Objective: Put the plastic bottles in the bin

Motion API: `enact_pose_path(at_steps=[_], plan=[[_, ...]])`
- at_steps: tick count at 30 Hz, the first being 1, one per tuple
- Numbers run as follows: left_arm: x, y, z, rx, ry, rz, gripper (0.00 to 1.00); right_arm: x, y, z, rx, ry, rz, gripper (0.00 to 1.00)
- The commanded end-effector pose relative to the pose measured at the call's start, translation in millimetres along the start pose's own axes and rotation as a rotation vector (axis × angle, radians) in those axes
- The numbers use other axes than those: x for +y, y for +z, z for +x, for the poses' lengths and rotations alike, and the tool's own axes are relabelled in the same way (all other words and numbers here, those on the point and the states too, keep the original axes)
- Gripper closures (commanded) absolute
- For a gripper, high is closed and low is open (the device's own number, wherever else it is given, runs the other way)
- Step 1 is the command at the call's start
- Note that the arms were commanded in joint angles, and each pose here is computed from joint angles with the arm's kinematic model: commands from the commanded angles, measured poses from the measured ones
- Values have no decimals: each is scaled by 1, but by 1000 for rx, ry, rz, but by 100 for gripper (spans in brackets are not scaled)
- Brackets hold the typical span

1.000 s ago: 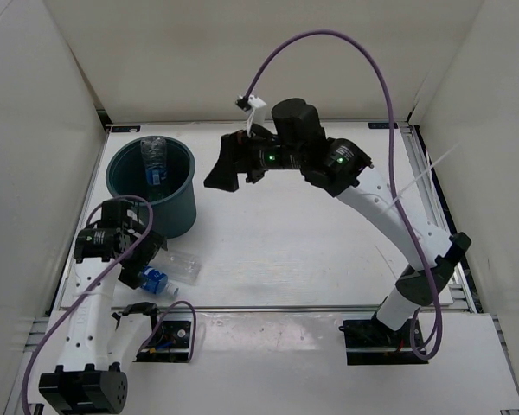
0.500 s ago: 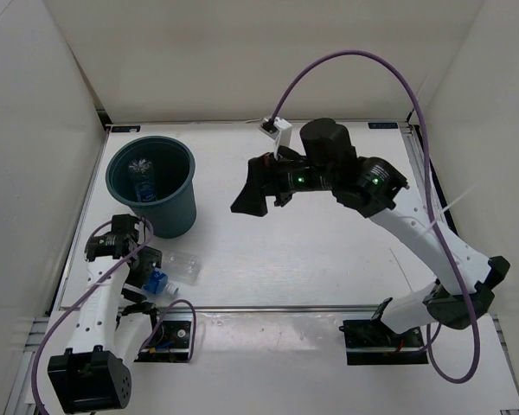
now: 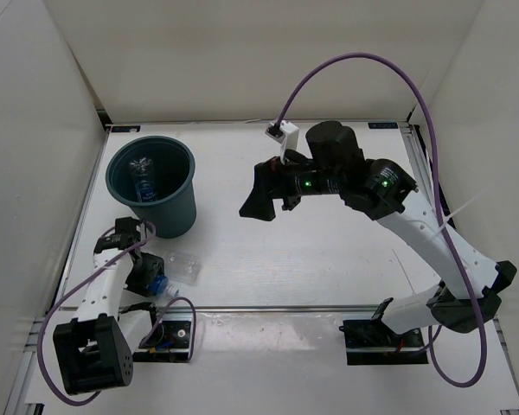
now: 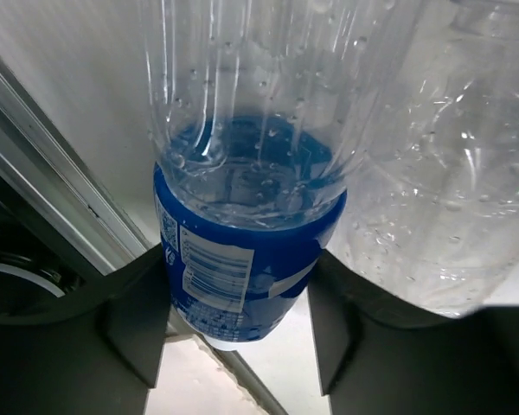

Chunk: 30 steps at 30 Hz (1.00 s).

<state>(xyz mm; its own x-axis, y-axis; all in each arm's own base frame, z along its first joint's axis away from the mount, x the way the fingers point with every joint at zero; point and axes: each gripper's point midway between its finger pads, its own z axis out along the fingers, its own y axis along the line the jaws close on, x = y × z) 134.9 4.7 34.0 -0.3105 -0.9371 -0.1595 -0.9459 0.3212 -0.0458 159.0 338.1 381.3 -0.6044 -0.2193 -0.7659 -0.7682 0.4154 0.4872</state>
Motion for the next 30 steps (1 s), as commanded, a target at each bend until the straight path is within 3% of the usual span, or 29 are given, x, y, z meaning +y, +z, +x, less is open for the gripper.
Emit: enact_pose_path(at_steps=[1,6,10,14,21,24,29,30], plan=[[-3,-6,4,26,6,25,37,1,-7,2,-5,-39,5,0],[-5,-59,-6,-14,-12,97,40,-11,-3,3,3,-41,27,0],[-22,-126,-19,-73,-40,265,38,-12,3,10,22,-36,11,0],[-57,-209,-51,-190,-63,466,38,-19,11,10,31,-23,-3,0],[-130,-293,-119,-463,73,636,42,-16,15,2,36,-40,-32,0],[-172,-310,-134,-515,115,700,39,-14,9,-8,24,-48,-42,0],[-210,-283,-132,-544,255,604,27,-19,5,-9,34,-56,-19,0],[-215,-277,-137,-555,259,576,15,-21,1,-9,30,-52,-12,0]])
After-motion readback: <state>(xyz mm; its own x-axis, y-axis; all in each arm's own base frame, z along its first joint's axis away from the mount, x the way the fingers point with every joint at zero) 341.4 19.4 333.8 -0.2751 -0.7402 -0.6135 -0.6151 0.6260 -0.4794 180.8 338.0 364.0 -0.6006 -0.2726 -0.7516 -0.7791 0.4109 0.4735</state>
